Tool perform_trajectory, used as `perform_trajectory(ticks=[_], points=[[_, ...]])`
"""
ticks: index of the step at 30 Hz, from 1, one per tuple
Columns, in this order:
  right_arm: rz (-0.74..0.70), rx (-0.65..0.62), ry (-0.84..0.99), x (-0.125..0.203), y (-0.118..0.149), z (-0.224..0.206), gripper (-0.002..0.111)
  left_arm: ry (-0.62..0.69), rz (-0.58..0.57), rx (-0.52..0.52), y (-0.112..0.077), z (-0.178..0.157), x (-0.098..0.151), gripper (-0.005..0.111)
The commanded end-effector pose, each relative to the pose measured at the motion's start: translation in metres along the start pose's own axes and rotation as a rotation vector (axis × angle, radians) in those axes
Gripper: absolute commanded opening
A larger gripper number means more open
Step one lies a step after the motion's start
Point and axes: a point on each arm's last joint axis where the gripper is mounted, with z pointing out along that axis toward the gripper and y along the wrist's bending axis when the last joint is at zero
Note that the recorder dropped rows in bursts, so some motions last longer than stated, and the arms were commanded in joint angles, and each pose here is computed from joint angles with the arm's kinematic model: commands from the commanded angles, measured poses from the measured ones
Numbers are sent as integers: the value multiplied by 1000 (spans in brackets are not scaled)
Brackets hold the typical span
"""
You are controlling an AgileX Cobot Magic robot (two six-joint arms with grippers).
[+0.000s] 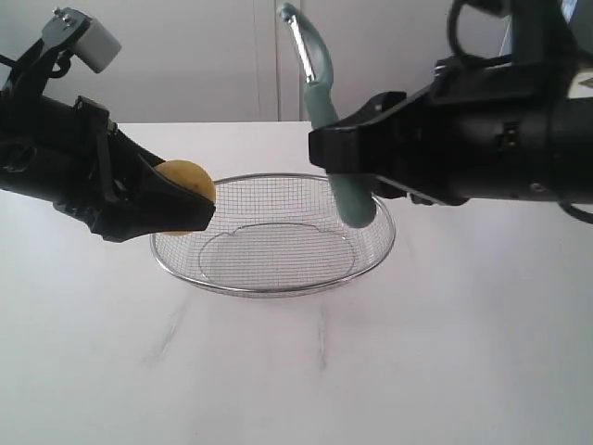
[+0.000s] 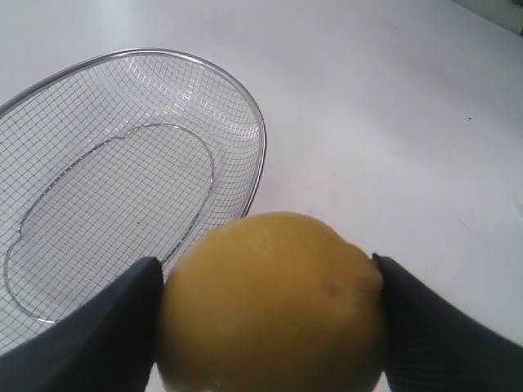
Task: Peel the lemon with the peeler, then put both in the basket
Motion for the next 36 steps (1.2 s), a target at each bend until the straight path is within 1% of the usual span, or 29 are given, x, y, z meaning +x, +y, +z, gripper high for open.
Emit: perform_trajectory(ticks=[1,6,9,12,16,19,25,36], points=[[-9,-6,-35,-2,5,-23,0,-13,-1,18,-5,-3,-1,0],[72,35,93,18,-9,8,0,-14,-2,18,-5,-3,-1,0],[143,45,212,35,-18,42,0,-17,-5,20,-5,-3,-1,0],[141,10,298,54,-14,75,0,-18,-6,21,-5,-3,-1,0],[153,-36,333,68,-2,95,0,-18,-6,21,-5,-3,-1,0],[142,-38,286,65,4,97,0,-18,-6,21,-5,-3,-1,0],[133,-61,255,52,9,97,0,-18,-6,21,-5,-3,-1,0],[113,-63,232,48,10,95,0,-12,1,17,-5,-3,-1,0]])
